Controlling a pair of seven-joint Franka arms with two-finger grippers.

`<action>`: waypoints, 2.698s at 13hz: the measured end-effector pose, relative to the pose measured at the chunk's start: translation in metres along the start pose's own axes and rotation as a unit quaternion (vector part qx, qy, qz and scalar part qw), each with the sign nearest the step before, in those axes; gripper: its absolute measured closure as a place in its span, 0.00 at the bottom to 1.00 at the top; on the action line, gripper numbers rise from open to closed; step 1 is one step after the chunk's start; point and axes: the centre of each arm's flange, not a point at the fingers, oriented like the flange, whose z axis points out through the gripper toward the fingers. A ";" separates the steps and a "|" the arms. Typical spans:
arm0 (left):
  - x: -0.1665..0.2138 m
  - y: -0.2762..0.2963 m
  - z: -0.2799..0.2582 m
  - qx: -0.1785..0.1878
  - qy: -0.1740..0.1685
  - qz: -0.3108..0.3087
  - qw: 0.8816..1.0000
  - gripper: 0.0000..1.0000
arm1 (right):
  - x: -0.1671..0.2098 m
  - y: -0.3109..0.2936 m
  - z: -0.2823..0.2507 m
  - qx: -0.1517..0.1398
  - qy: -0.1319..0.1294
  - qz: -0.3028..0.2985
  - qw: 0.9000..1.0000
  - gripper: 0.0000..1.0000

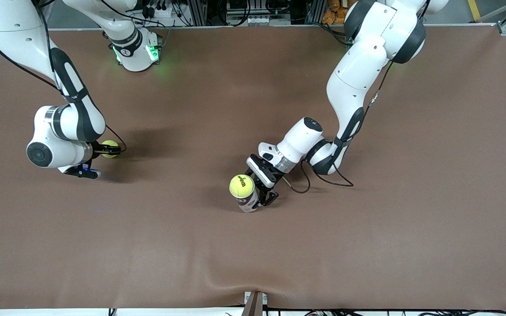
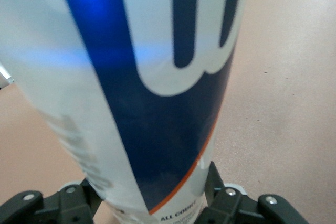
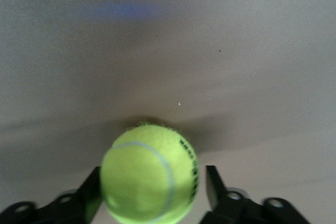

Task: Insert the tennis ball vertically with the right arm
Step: 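Move the right gripper to the second ball and grasp it, then carry the second ball over the tube opening with the right gripper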

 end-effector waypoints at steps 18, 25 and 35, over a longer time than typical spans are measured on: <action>0.000 0.000 0.000 0.000 0.000 0.000 1.000 0.22 | -0.051 -0.276 -0.271 0.139 0.091 0.034 0.985 0.34; 0.000 0.000 0.000 0.000 0.000 0.000 1.000 0.22 | -0.089 -0.413 -0.299 0.215 0.128 0.096 0.963 0.34; -0.001 0.000 0.001 0.000 0.001 0.000 1.000 0.22 | -0.077 -0.471 -0.255 0.254 0.167 0.109 0.946 0.34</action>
